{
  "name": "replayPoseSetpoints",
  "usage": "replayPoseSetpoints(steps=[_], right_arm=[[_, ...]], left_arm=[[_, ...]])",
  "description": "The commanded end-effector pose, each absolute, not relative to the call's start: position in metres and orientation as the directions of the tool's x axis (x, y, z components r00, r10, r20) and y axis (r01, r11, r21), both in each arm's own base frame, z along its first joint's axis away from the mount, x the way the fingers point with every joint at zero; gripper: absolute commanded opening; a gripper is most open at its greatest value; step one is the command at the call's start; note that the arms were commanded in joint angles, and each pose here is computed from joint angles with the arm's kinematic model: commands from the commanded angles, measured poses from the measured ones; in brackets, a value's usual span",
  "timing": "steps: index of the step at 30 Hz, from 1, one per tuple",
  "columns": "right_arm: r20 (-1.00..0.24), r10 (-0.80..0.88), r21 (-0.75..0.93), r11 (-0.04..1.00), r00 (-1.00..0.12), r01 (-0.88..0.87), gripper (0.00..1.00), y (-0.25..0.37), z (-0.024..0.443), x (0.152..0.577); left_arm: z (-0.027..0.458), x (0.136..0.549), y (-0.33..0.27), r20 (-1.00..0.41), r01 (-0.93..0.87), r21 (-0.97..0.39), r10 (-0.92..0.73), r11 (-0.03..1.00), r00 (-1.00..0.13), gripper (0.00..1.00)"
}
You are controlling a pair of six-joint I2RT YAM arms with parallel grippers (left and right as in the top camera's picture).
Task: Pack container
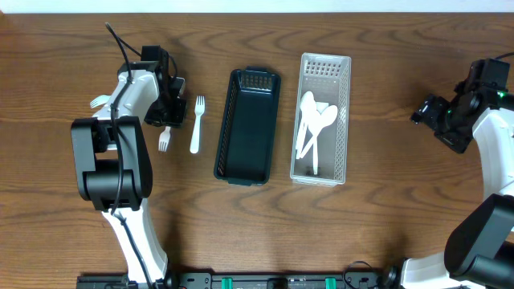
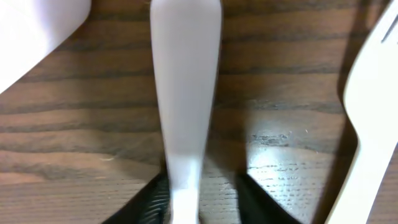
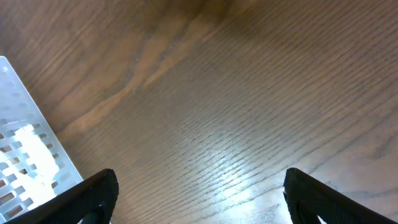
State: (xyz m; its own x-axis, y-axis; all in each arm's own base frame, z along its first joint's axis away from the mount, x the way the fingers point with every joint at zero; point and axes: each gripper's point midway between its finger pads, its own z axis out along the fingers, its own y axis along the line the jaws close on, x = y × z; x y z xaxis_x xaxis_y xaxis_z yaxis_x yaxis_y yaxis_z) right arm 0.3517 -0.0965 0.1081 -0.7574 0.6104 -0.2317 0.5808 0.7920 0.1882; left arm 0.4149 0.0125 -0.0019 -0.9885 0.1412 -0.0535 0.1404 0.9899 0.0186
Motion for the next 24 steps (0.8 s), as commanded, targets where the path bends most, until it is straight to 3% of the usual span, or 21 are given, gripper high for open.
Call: replayPoseSetpoints(steps=[1, 10, 18, 22, 24], right_arm=[[-0.221, 0.611, 0.185, 0.791, -0.760, 0.583, 0.87, -0.097, 0.105, 0.350], [-0.213, 0.612, 0.182, 0.791, -0.762, 0.584, 0.87, -0.097, 0.104, 0.348], [-0.213, 0.612, 0.182, 0.791, -0.762, 0.584, 0.86, -0.097, 0.104, 0.348], [-0.213, 0.612, 0.182, 0.791, -0.762, 0.584, 0.86, -0.097, 0.104, 0.348], [-0.213, 0.612, 0.182, 0.791, -0.762, 0.584, 0.86, -0.097, 0.104, 0.348]], left_arm=[[-0.011, 0.413, 0.015, -0.030, 0.145, 0.024, 0.146, 0.989, -0.989, 0.31], [-0.004, 0.405, 0.016, 0.003, 0.145, 0.024, 0.145, 0.989, -0.989, 0.24], [0.085, 0.419, 0.015, -0.089, 0.112, 0.035, 0.115, 0.993, -0.989, 0.10], [0.126, 0.420, 0.013, -0.178, 0.102, 0.046, 0.108, 0.994, -0.978, 0.10], [0.135, 0.420, 0.014, -0.200, 0.099, 0.049, 0.107, 0.994, -0.974, 0.17]])
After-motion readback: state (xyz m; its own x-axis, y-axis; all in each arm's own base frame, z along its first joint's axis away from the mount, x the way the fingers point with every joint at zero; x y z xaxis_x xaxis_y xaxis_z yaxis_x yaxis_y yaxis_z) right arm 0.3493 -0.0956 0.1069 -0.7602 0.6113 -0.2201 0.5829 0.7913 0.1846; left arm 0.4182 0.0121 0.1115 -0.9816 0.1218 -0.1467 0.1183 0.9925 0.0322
